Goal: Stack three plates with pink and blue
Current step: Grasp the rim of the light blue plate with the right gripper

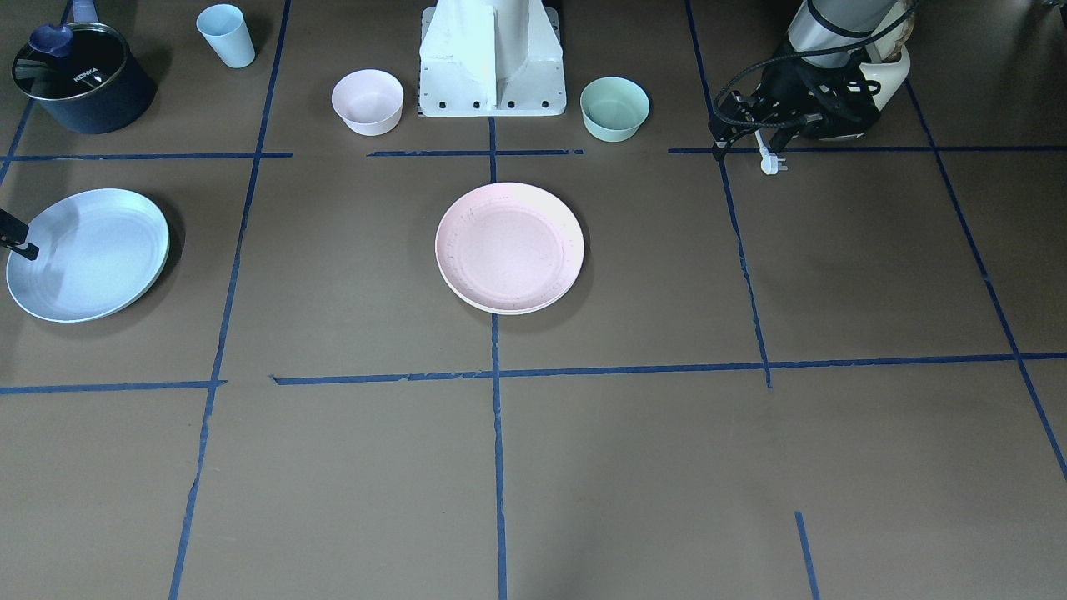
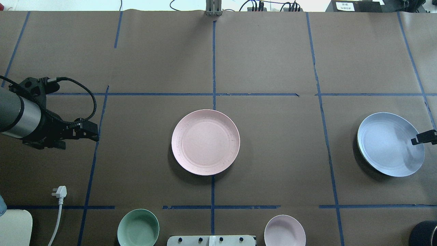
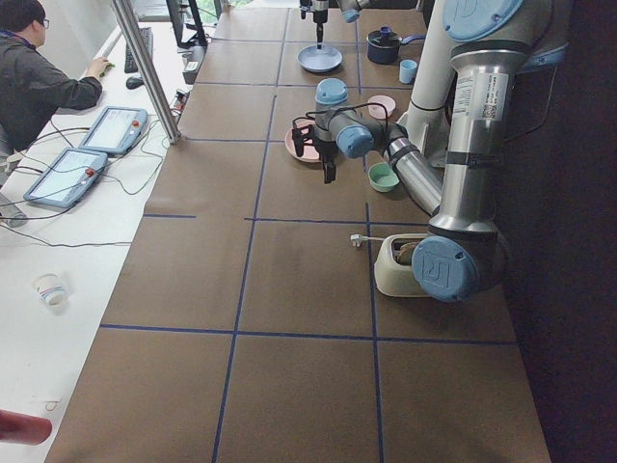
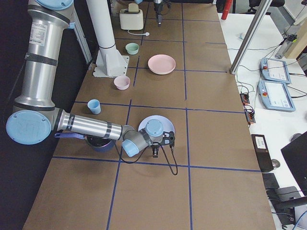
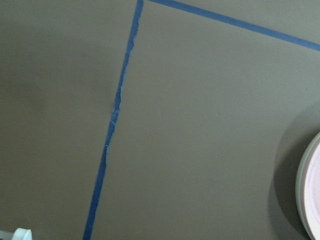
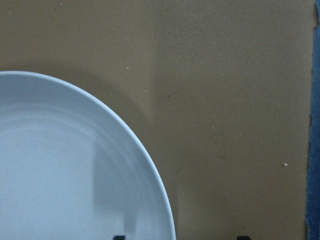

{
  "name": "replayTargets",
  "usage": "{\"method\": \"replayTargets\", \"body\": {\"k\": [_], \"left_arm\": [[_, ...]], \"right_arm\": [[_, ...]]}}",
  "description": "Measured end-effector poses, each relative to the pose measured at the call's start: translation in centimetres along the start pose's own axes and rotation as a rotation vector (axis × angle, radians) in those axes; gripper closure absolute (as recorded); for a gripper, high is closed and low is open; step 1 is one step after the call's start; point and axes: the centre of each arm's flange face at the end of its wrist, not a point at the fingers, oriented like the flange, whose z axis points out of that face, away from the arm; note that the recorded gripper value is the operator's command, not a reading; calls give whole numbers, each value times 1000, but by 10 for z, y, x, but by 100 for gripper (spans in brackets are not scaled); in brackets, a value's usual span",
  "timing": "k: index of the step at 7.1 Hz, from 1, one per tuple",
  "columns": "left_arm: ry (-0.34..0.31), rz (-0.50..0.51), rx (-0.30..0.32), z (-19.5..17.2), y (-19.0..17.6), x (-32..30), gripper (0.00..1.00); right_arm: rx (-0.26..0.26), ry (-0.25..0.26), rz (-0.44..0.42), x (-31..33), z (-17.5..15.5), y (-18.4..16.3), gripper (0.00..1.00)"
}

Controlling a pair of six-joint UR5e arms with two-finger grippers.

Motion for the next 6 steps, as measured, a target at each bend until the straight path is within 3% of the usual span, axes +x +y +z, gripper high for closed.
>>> {"method": "replayTargets", "body": {"k": [1, 4, 6], "left_arm": [[0, 0, 0, 0, 0, 0, 0], [-1, -2, 0, 0, -1, -1, 0], [-2, -6, 4, -2, -2, -3, 0]], "right_arm": [[-1, 5, -5, -1, 2, 0, 100], [6, 2, -21, -7, 1, -1, 100], [47, -21, -23, -14, -23, -2, 100]]}}
